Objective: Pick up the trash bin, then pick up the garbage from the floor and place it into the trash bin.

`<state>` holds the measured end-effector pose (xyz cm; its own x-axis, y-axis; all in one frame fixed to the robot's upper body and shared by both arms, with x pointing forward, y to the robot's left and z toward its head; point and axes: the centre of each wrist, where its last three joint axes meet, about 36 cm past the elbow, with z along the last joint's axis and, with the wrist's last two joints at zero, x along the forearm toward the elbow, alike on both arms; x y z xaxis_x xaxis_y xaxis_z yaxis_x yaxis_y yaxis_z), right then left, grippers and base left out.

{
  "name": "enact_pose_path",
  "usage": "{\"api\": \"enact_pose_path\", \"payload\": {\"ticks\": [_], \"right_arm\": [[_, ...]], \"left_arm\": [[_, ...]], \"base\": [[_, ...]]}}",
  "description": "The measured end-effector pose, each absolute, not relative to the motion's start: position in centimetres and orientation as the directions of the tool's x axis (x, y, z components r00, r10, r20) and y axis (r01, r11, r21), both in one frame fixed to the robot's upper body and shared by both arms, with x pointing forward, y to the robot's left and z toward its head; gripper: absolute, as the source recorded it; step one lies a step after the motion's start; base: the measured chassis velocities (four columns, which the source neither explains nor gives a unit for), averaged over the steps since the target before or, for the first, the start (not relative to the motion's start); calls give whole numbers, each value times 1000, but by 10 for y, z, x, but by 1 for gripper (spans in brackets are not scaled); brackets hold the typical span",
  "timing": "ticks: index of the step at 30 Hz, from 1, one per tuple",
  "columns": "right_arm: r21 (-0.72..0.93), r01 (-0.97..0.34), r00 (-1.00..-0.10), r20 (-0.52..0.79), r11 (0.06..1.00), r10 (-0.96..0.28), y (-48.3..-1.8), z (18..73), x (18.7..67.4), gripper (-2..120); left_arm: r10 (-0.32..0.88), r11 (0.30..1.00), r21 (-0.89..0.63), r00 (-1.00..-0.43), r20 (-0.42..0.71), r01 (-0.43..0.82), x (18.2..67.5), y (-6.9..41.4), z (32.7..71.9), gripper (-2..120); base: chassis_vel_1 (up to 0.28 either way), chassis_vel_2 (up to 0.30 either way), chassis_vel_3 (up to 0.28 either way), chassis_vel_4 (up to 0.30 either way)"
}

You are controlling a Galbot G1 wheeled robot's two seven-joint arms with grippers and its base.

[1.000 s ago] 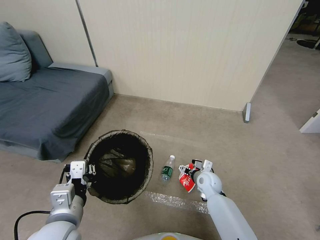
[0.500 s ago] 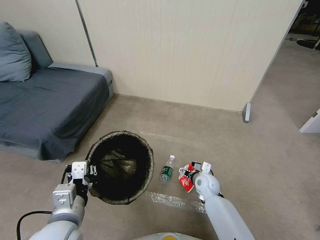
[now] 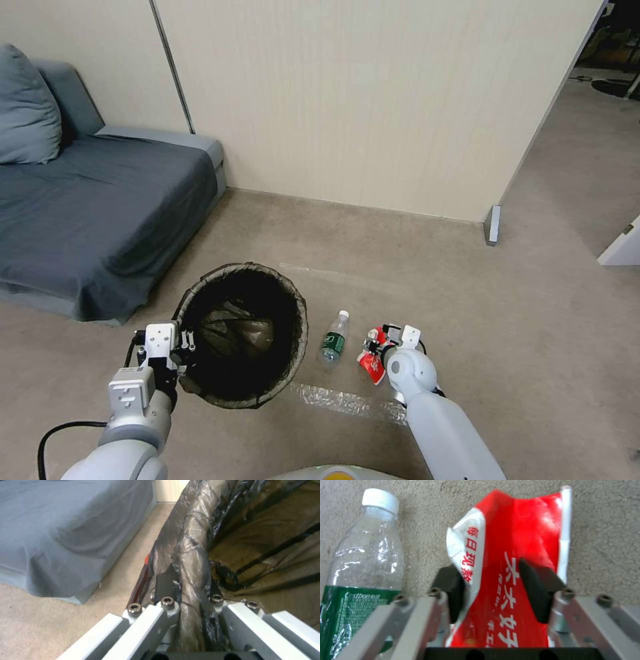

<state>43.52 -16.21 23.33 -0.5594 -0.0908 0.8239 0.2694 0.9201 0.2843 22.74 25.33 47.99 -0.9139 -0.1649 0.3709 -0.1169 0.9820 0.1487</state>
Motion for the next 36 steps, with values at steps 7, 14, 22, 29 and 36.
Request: {"api": "enact_pose_path", "payload": {"ticks": [7,14,22,29,36], "right_arm": [[285,266,-576,813,921,-85,-164,238,432,10],[278,250,-621,781,927,-67,-172,253,427,0],[286,180,-742,668,941,-62,-192,307,423,0],[316,83,-840,532,945,-104,-203,376,418,0],[327,-104,-897,377,939,-230,-204,444,403,0]], "left_arm": [[-164,982,151,-912,375,-114,226,253,479,1],[-164,982,154,-912,376,-113,225,252,480,1],[-163,982,153,-914,372,-113,223,252,483,1],[-161,983,145,-913,375,-114,222,251,483,1],[-164,983,144,-909,383,-117,222,251,483,1]], "base": [[0,0,0,0],[0,0,0,0],[0,0,0,0],[0,0,0,0],[0,0,0,0]]}}
